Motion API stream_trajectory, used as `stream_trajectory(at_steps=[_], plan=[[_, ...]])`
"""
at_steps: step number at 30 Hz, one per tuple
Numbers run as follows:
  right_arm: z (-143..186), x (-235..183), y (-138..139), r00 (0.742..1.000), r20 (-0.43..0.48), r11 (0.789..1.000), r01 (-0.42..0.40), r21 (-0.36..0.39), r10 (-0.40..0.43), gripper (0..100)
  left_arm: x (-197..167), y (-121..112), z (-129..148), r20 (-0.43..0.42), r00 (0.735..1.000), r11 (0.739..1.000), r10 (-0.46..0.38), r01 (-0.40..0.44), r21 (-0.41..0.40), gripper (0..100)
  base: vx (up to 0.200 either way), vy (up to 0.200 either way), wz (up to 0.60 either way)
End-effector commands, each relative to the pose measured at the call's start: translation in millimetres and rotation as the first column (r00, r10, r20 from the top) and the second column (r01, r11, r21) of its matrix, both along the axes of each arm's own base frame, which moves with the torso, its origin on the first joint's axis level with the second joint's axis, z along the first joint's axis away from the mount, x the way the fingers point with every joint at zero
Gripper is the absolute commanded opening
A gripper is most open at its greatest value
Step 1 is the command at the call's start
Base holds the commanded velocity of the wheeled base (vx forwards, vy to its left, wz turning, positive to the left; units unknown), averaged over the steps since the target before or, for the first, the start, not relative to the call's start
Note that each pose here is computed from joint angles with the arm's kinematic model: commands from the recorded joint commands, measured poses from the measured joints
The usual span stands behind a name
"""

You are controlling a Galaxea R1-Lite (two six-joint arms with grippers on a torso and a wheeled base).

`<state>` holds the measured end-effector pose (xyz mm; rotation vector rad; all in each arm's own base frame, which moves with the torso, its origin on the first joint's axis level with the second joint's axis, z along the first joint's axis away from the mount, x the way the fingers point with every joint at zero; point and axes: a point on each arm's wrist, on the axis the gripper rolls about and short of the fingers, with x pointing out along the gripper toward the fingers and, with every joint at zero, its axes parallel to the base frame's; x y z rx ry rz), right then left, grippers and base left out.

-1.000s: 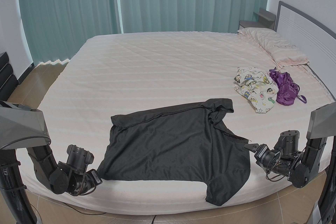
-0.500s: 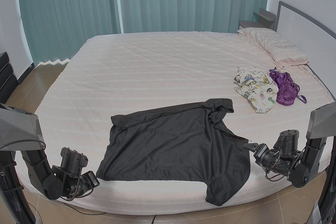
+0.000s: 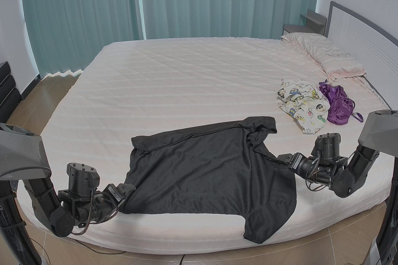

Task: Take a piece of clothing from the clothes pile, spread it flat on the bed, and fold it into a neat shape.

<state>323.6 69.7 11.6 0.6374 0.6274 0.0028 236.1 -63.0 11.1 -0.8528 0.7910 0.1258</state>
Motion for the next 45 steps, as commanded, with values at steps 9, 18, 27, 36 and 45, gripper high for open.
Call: stream_trajectory(at_steps=[9,18,27,36,45], plan=[[-16.0,55.3,47.5,0.993,0.001,0.926,-0.111,-0.360,0.119,100,6.0,-9.9,-10.3,0.031,0.999,0.987,0.013,-0.008,-0.159,100,0.000,0.000,0.00],[-25.8,69.4,51.7,0.995,0.012,0.914,-0.082,-0.397,0.094,100,8.9,-9.8,-8.6,0.065,0.996,0.980,0.058,-0.044,-0.192,100,0.067,0.000,0.00],[-36.7,86.8,55.9,0.996,0.035,0.884,-0.054,-0.465,0.080,100,9.1,-6.5,-10.4,0.060,0.994,0.980,0.089,-0.076,-0.184,100,0.000,0.000,0.00],[-48.3,87.5,67.4,0.994,0.023,0.881,-0.083,-0.466,0.106,100,9.3,-6.0,-14.3,0.047,0.994,0.981,0.095,-0.086,-0.174,100,0.156,0.000,0.00],[-58.7,89.4,70.7,0.994,0.010,0.877,-0.090,-0.472,0.108,100,9.8,-6.5,-15.7,0.047,0.995,0.982,0.092,-0.082,-0.171,100,0.000,0.000,0.00]])
